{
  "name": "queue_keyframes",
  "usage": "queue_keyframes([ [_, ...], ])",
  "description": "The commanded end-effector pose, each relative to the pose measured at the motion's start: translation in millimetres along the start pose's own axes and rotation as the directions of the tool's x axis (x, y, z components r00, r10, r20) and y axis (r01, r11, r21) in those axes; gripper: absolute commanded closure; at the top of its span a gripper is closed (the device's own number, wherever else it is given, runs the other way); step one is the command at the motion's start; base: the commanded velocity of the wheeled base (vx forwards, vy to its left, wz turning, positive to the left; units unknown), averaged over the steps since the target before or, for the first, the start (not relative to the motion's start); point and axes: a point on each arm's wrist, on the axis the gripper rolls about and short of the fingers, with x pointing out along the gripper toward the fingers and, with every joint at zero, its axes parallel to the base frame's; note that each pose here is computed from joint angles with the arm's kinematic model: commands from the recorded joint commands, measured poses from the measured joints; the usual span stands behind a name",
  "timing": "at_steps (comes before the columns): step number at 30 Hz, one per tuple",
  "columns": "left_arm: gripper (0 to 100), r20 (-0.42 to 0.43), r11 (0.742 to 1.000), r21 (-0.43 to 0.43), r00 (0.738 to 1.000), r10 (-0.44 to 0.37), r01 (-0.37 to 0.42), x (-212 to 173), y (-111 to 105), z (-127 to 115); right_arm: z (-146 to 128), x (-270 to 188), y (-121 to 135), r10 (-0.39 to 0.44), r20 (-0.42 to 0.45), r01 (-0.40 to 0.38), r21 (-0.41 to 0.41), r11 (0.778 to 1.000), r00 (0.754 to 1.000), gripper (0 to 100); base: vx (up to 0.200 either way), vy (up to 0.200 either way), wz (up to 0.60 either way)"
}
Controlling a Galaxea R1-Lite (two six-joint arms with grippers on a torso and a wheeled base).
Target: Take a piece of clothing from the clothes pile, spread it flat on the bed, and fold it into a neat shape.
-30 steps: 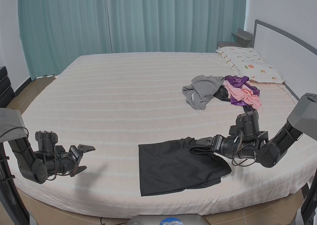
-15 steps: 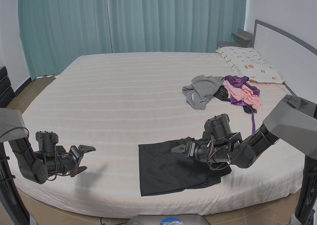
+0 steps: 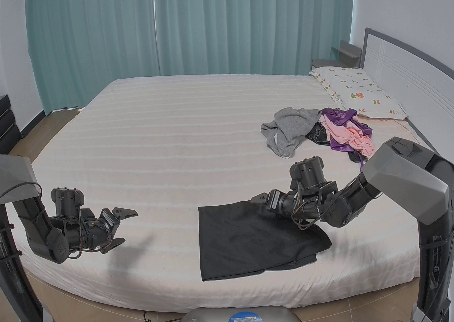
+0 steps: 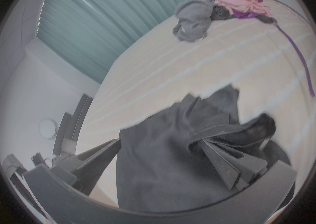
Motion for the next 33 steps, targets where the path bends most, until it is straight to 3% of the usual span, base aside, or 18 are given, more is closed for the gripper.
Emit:
queue_keyframes([
  [1,0,0.0,1.0,-0.001,1.0,0.0,0.0,0.2,0.3,0.1,21.8,8.4,-16.9,-0.037,0.069,0.035,0.037,0.999,0.997,0,0.0,0.0,0.0],
  [7,0,0.0,1.0,-0.001,1.0,0.0,0.0,0.2,0.3,0.1,50.8,7.7,-48.8,-0.115,0.153,0.1,0.099,0.99,0.982,0,0.0,0.0,0.0],
  [12,0,0.0,1.0,-0.001,1.0,0.0,0.0,0.2,0.3,0.1,60.4,-2.2,-59.0,-0.131,0.178,0.111,0.117,0.987,0.975,0,0.0,0.0,0.0],
  [20,0,0.0,1.0,-0.001,1.0,0.0,0.0,0.2,0.3,0.1,57.7,-5.5,-65.2,-0.047,0.147,0.031,0.107,0.994,0.988,0,0.0,0.0,0.0],
  [33,0,0.006,1.0,0.003,1.0,0.014,-0.014,3.0,0.2,-1.6,60.3,-0.5,-80.7,-0.069,0.141,0.055,0.104,0.993,0.988,0,0.0,0.0,0.0],
])
